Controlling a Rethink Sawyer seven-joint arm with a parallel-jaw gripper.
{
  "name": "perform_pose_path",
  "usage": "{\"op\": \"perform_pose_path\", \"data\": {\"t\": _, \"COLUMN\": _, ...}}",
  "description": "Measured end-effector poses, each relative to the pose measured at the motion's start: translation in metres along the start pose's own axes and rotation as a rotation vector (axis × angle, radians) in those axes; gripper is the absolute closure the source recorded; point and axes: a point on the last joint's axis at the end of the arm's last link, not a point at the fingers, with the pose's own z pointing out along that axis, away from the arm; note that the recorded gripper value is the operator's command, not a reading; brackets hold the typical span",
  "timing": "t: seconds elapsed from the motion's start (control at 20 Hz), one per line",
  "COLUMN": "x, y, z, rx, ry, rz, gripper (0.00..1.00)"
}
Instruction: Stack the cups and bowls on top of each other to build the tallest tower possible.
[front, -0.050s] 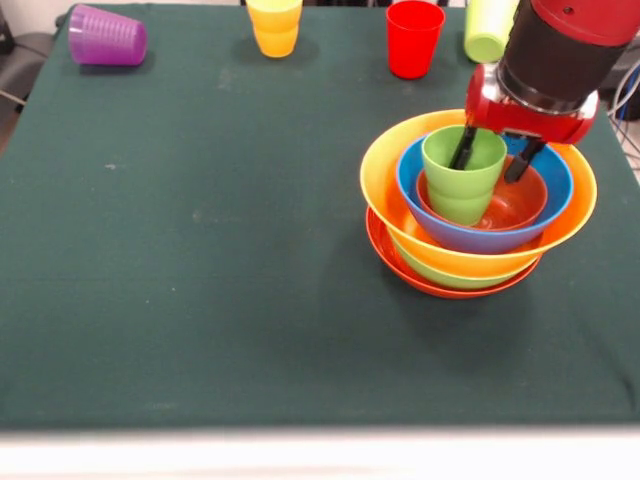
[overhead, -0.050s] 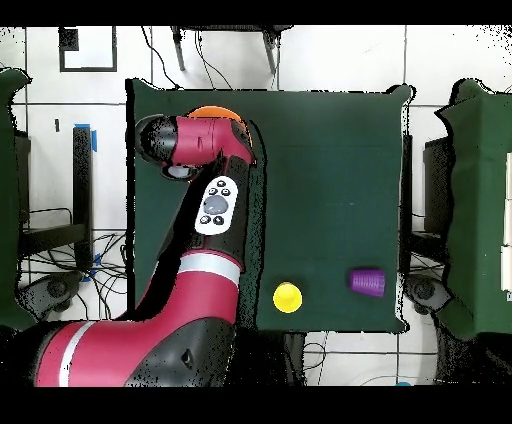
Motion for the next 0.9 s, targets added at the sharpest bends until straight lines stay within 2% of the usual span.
{"op": "perform_pose_path", "data": {"t": 0.15, "x": 0.002, "y": -0.001, "z": -0.025, "rx": -0.004, "ry": 0.030, "rz": 0.004, "gripper": 0.00}}
{"op": "perform_pose_path", "data": {"t": 0.25, "x": 0.002, "y": -0.002, "z": -0.037, "rx": -0.008, "ry": 0.041, "rz": 0.006, "gripper": 0.00}}
{"op": "perform_pose_path", "data": {"t": 0.4, "x": 0.001, "y": -0.003, "z": -0.066, "rx": -0.022, "ry": 0.051, "rz": 0.013, "gripper": 0.00}}
{"op": "perform_pose_path", "data": {"t": 0.65, "x": -0.006, "y": -0.009, "z": -0.101, "rx": -0.042, "ry": 0.032, "rz": 0.027, "gripper": 0.00}}
{"op": "perform_pose_path", "data": {"t": 0.9, "x": -0.003, "y": -0.020, "z": -0.123, "rx": -0.051, "ry": 0.009, "rz": 0.044, "gripper": 0.00}}
